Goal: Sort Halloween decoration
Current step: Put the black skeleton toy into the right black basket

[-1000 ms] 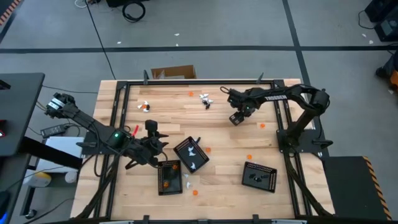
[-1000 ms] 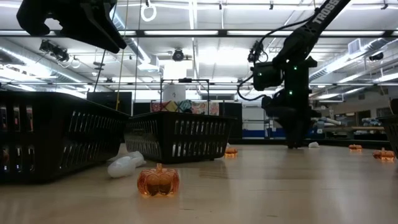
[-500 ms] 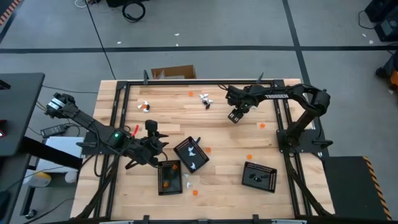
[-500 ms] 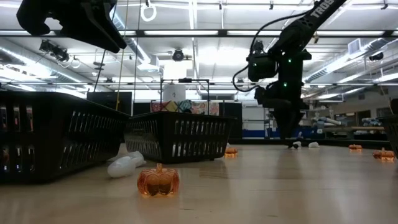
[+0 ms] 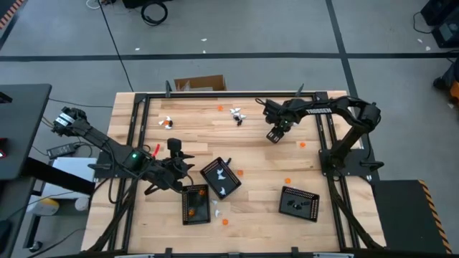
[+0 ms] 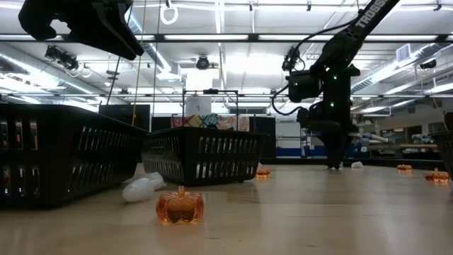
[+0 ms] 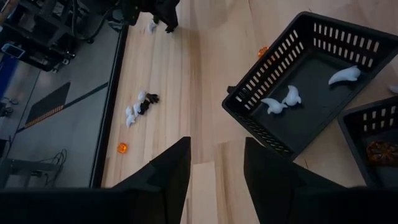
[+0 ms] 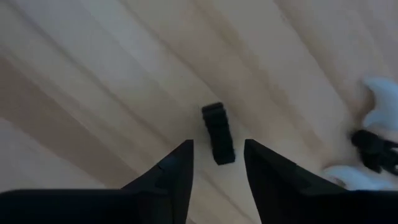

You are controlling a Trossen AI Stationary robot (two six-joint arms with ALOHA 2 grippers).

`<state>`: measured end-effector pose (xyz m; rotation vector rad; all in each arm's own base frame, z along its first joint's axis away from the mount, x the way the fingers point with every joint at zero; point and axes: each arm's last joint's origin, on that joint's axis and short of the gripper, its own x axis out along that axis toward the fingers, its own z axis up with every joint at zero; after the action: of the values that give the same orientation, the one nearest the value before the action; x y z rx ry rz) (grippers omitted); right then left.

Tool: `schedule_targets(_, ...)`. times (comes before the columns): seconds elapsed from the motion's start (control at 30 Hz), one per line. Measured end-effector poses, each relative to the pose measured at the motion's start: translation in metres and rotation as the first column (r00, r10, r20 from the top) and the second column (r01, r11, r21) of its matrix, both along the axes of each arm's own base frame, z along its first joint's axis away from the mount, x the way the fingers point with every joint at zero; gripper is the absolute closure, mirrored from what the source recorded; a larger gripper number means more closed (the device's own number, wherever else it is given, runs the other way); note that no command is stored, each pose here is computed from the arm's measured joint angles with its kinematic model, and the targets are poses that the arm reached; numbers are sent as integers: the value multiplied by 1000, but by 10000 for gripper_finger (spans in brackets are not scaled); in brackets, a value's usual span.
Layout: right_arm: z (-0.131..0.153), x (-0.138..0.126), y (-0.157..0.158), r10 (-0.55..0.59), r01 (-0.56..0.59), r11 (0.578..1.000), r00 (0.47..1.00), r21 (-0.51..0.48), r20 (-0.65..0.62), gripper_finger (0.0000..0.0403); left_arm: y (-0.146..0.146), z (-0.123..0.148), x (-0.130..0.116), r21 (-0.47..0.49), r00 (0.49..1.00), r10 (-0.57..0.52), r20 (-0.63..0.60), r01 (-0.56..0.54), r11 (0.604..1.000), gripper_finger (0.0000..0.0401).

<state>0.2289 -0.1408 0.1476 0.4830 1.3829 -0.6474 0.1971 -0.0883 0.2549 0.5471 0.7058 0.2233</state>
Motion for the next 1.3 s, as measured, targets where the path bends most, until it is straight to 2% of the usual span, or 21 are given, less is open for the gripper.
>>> schedule_targets(0.13,0,3,-1,29,-29,997,1000,-74,-10,292,0,0,0,2,1000,-1,0,1,1000,246)
schedule_targets(0.43,0,4,0,92,-92,995,996,-49,-2,379,0,0,0,0,1000,-1,0,1,1000,246)
schedule_targets(0.67,5,5,0,84,-84,995,996,-45,-11,391,0,0,0,0,1000,-1,0,1,1000,246)
schedule_targets(0.83,25,16,5,111,-111,994,994,1,-9,394,0,0,0,1,1000,-1,-1,1,1000,246)
schedule_targets(0.97,46,29,29,170,-166,982,985,94,-34,394,0,0,0,-1,1000,2,-3,-2,1000,246)
schedule_targets(1.1,61,38,68,248,-230,956,965,179,-82,394,0,-1,-1,-2,1000,6,-8,-6,1000,246)
schedule_targets(1.2,67,41,107,330,-286,902,940,324,-88,394,0,-1,-1,-3,1000,7,-7,-7,1000,246)
schedule_targets(1.3,72,38,146,394,-315,862,910,398,-132,394,0,-1,-1,-3,1000,7,-7,-7,1000,246)
